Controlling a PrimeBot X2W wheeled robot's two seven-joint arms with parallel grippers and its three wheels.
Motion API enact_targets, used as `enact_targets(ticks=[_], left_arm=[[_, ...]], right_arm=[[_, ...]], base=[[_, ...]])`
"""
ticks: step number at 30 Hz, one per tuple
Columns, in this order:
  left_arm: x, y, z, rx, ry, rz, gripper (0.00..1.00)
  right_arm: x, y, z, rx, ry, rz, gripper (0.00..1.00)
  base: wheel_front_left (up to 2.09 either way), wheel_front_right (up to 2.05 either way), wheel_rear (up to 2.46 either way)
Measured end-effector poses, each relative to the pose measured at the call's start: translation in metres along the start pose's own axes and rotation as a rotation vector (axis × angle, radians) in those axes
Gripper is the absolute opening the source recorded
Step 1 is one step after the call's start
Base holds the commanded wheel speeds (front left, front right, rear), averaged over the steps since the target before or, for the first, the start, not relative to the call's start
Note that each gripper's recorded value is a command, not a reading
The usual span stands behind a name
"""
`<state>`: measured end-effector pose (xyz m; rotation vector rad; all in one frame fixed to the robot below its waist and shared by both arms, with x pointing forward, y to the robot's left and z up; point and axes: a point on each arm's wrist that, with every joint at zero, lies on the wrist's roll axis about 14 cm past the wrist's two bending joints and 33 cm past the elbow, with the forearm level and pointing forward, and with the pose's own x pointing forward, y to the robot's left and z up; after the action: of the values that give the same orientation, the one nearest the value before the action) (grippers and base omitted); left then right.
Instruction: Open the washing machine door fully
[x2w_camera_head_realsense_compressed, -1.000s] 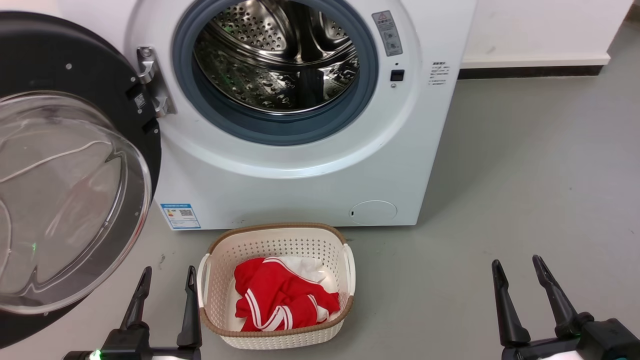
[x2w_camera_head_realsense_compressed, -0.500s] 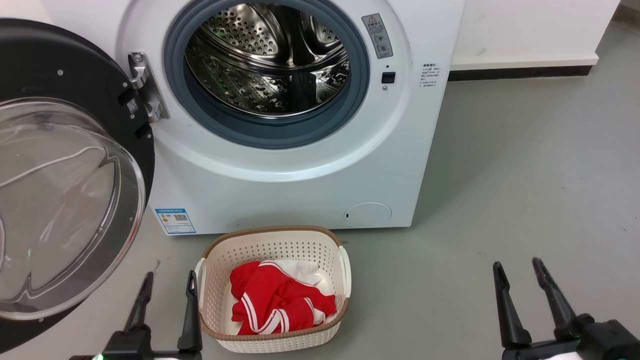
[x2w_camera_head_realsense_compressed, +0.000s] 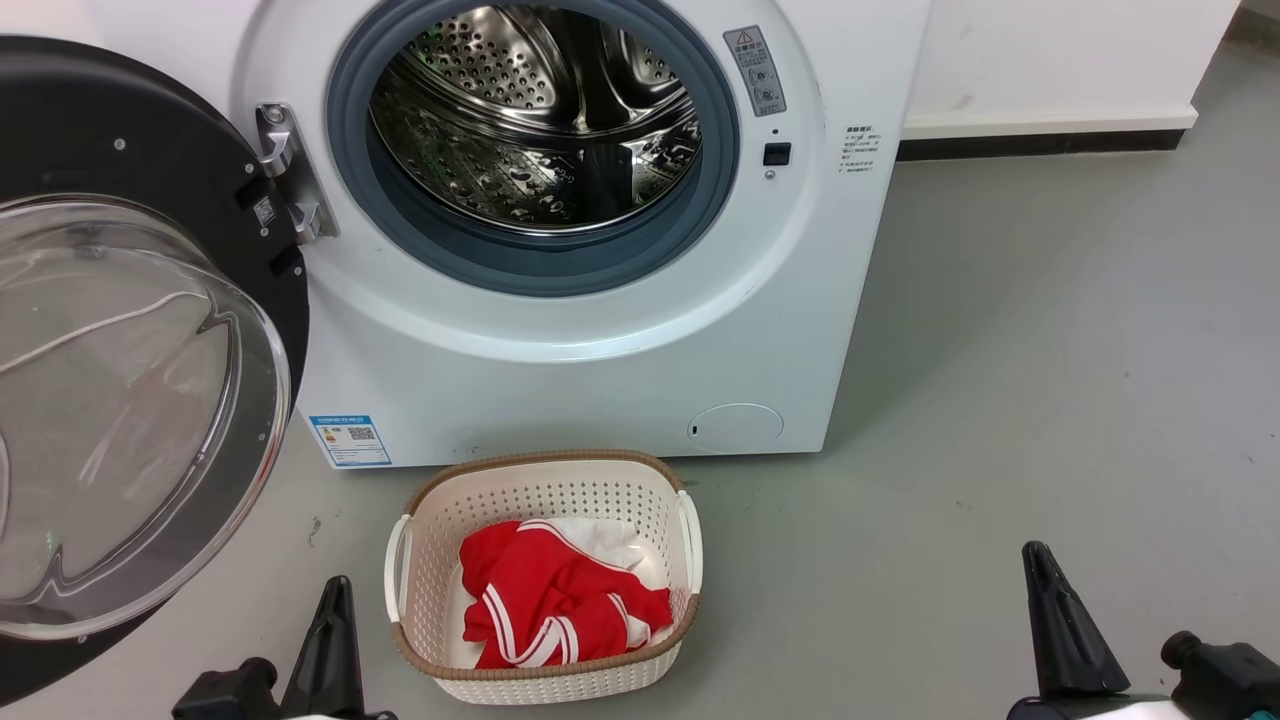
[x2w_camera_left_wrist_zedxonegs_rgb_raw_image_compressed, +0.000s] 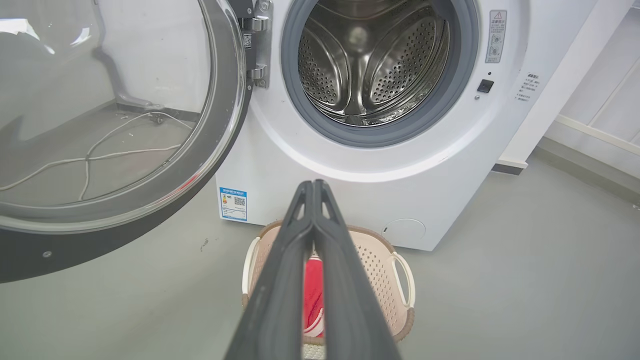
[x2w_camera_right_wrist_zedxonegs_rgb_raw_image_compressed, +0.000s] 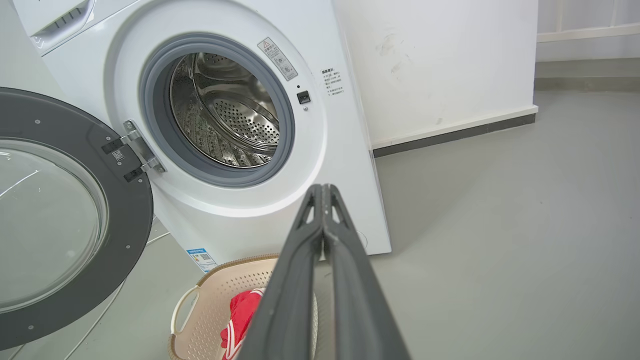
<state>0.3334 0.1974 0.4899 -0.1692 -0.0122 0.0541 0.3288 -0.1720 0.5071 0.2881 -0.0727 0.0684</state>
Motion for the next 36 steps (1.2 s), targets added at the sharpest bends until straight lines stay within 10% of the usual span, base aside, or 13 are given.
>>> enact_targets(ticks=[36], left_arm=[[0.023, 0.007, -0.004, -0.603, 0.061, 0.057, 0.0]], right_arm=[[0.023, -0.021, -0.003, 0.548, 0.022, -0.1, 0.0]], base=[[0.0, 0.0, 0.0]])
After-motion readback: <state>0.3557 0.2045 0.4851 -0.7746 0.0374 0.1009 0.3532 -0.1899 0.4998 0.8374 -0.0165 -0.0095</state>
